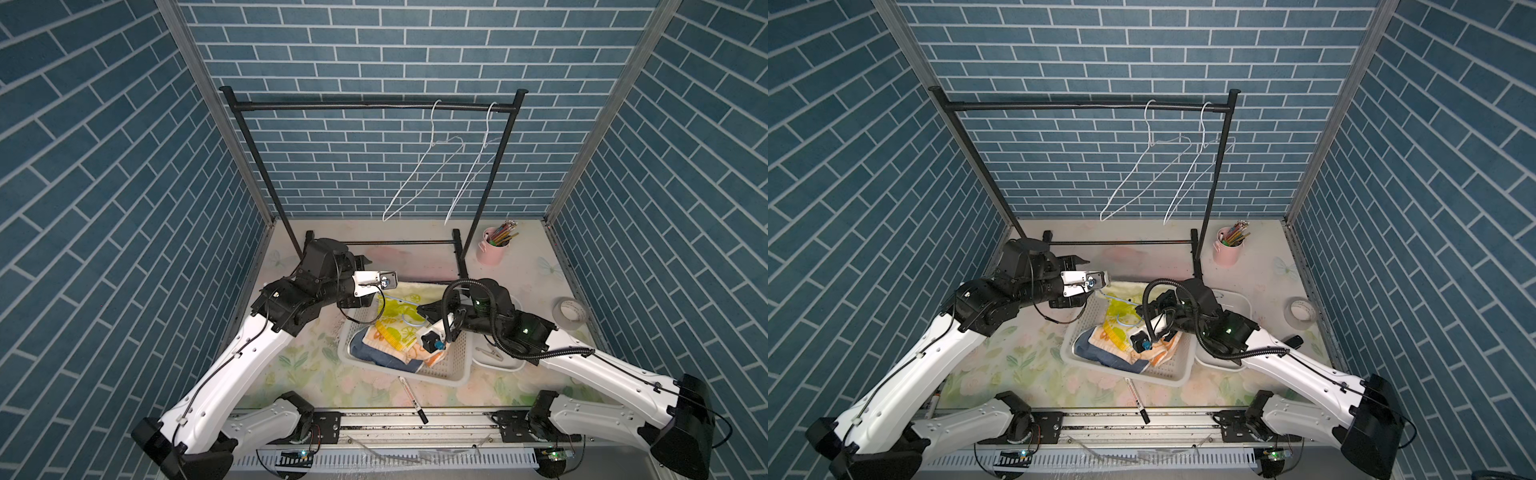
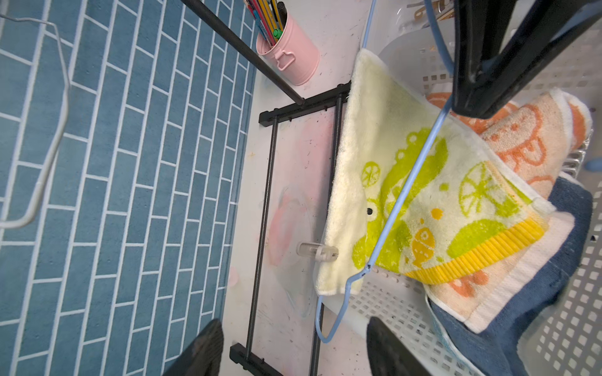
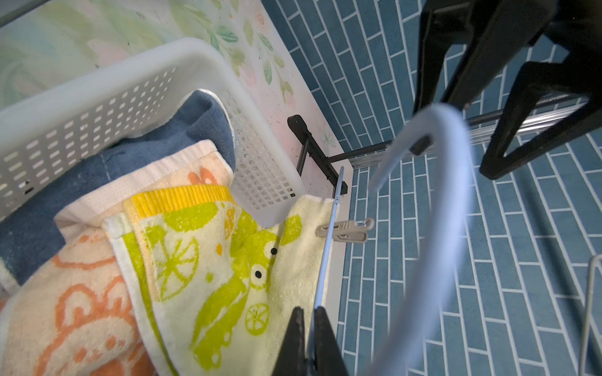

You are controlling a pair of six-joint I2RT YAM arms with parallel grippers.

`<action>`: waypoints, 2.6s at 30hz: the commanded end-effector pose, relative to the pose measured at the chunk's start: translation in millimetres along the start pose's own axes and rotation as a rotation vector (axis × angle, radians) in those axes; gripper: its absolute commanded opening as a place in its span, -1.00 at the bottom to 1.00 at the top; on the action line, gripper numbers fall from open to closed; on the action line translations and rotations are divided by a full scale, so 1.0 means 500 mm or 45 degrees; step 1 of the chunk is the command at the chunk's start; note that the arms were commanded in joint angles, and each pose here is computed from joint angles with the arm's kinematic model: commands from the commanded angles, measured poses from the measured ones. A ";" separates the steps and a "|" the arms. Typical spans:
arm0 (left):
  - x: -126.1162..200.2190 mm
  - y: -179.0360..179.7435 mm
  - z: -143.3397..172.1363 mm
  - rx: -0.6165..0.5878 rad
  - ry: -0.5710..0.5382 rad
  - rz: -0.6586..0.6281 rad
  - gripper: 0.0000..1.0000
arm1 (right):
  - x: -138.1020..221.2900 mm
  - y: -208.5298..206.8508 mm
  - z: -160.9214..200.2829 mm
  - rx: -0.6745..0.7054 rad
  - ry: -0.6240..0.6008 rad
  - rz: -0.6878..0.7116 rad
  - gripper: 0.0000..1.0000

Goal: Remove the clothespins securing towels to the hanger
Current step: Remove the clothespin from the hanger.

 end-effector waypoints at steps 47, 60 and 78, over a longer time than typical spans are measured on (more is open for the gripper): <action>-0.184 0.018 0.104 0.069 0.288 0.527 0.09 | -0.021 -0.002 -0.028 0.238 0.003 0.086 -1.00; -0.192 0.007 0.116 0.071 0.312 0.549 -0.27 | -0.025 -0.009 -0.026 0.234 0.014 0.112 -1.00; -0.144 0.008 0.074 0.073 0.183 0.520 -0.80 | -0.029 -0.003 -0.019 0.166 0.040 0.096 -1.00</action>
Point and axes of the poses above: each gripper's point midway between its finger pads, its own x axis back along the fingers, its own y axis along the line the jaws close on, z = x × y, the point moved 3 cm from there along x, back along the fingers, and after that the axes turned 13 degrees about x, right-handed, at the moved point
